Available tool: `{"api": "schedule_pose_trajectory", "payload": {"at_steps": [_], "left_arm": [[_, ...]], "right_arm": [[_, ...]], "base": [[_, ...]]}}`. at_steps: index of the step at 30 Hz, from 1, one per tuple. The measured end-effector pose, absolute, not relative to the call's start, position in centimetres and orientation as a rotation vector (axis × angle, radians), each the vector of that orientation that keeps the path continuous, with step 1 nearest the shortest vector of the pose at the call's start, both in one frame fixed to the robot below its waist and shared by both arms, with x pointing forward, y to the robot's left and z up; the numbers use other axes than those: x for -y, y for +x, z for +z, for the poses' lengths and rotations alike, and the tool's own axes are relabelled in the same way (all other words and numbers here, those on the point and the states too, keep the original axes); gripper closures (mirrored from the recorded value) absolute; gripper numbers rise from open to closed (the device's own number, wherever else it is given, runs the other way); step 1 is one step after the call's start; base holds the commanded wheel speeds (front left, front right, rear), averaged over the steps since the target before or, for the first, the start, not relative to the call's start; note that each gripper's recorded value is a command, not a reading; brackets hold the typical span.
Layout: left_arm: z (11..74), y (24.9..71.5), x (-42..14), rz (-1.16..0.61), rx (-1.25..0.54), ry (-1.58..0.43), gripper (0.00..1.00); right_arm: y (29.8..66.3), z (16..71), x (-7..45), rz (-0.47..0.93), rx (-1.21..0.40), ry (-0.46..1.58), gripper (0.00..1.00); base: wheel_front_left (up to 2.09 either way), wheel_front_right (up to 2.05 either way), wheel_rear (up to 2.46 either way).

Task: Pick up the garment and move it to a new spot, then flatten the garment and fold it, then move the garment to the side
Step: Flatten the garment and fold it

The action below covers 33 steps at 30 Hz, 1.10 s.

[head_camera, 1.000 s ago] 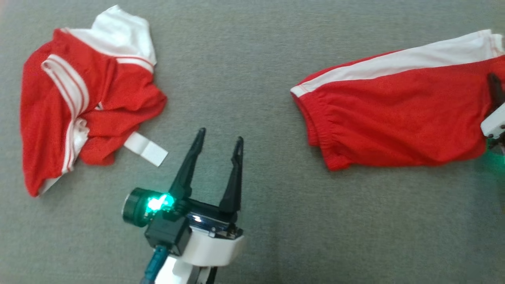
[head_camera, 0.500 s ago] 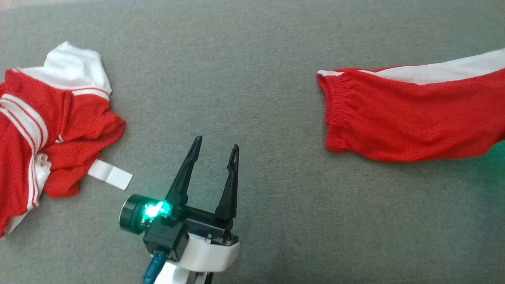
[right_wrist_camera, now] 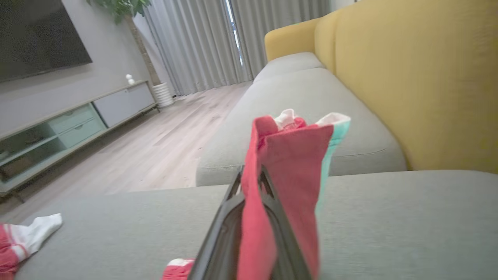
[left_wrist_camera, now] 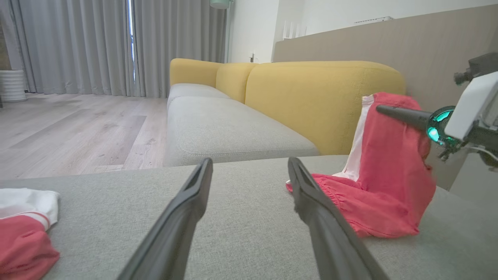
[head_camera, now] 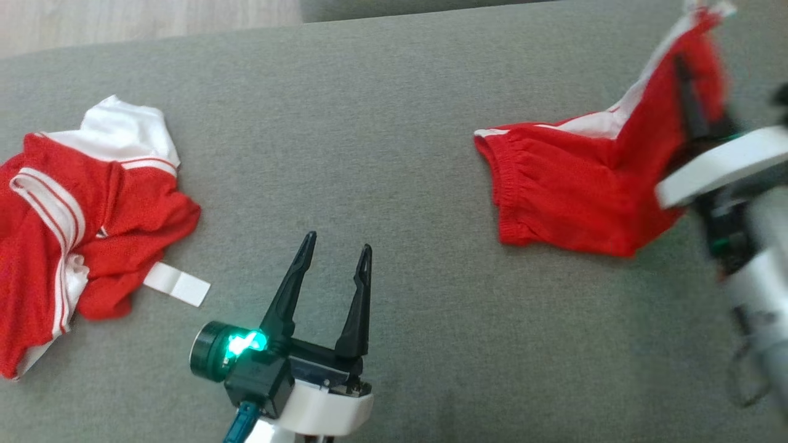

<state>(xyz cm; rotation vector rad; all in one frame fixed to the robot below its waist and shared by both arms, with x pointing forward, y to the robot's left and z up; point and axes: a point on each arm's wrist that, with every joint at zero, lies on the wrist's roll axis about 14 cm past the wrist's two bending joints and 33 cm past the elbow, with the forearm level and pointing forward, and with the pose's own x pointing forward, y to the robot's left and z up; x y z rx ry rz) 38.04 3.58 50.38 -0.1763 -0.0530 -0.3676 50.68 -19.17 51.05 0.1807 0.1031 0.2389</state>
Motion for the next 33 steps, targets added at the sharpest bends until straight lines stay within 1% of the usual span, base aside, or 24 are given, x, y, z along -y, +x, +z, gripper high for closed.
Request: {"api": "schedule_pose_trajectory", "payload": {"at_steps": [4, 7, 8, 9, 10, 12, 15, 18, 21, 23, 25, 28, 33], "left_arm": [[50.2, 38.1, -4.0, -0.353, 0.046, -0.18, 0.0], [49.9, 38.0, -4.2, -0.347, 0.037, -0.18, 0.0], [49.8, 38.0, -4.3, -0.345, 0.035, -0.179, 0.0], [49.8, 38.0, -4.3, -0.342, 0.034, -0.179, 0.0], [49.8, 37.9, -4.5, -0.337, 0.034, -0.181, 0.0], [50.0, 37.9, -4.7, -0.331, 0.038, -0.184, 0.0], [50.6, 37.7, -4.9, -0.32, 0.057, -0.179, 0.0], [51.3, 37.4, -5.3, -0.306, 0.075, -0.186, 0.0], [51.6, 36.6, -5.5, -0.294, 0.078, -0.198, 0.0], [51.6, 35.9, -6.2, -0.267, 0.075, -0.203, 0.0], [51.6, 35.4, -7.2, -0.225, 0.073, -0.211, 0.0], [51.7, 34.4, -8.4, -0.177, 0.079, -0.206, 0.0], [51.4, 32.0, -9.2, -0.152, 0.075, -0.177, 0.0]], "right_arm": [[49.3, 48.6, 12.4, 0.354, -0.15, 0.252, 1.0], [48.2, 46.6, 8.7, 0.39, -0.19, 0.318, 1.0], [47.8, 46.0, 7.5, 0.405, -0.206, 0.331, 0.92], [47.4, 45.5, 6.5, 0.421, -0.221, 0.341, 0.23], [47.0, 45.2, 5.6, 0.435, -0.226, 0.353, 0.0], [46.6, 45.5, 4.7, 0.451, -0.211, 0.37, 0.0], [46.4, 47.3, 5.3, 0.451, -0.14, 0.368, 0.0], [45.9, 49.0, 8.2, 0.408, -0.065, 0.321, 0.0], [44.8, 51.0, 12.3, 0.328, 0.02, 0.263, 0.0], [43.3, 52.4, 14.6, 0.274, 0.076, 0.241, 0.0], [41.4, 52.8, 15.6, 0.25, 0.097, 0.23, 0.0], [38.2, 51.8, 16.1, 0.235, 0.078, 0.189, 0.0], [33.7, 49.5, 16.8, 0.176, 0.024, 0.189, 0.0]], "base": [[0.0, 0.0, 0.0], [0.0, 0.0, 0.0], [0.0, 0.0, 0.0], [0.0, 0.0, 0.0], [0.0, 0.0, 0.0], [0.0, 0.0, 0.0], [0.0, 0.0, 0.0], [0.0, 0.0, 0.0], [0.0, 0.0, 0.0], [0.0, 0.0, 0.0], [0.0, 0.0, 0.0], [0.0, 0.0, 0.0], [0.0, 0.0, 0.0]]}}
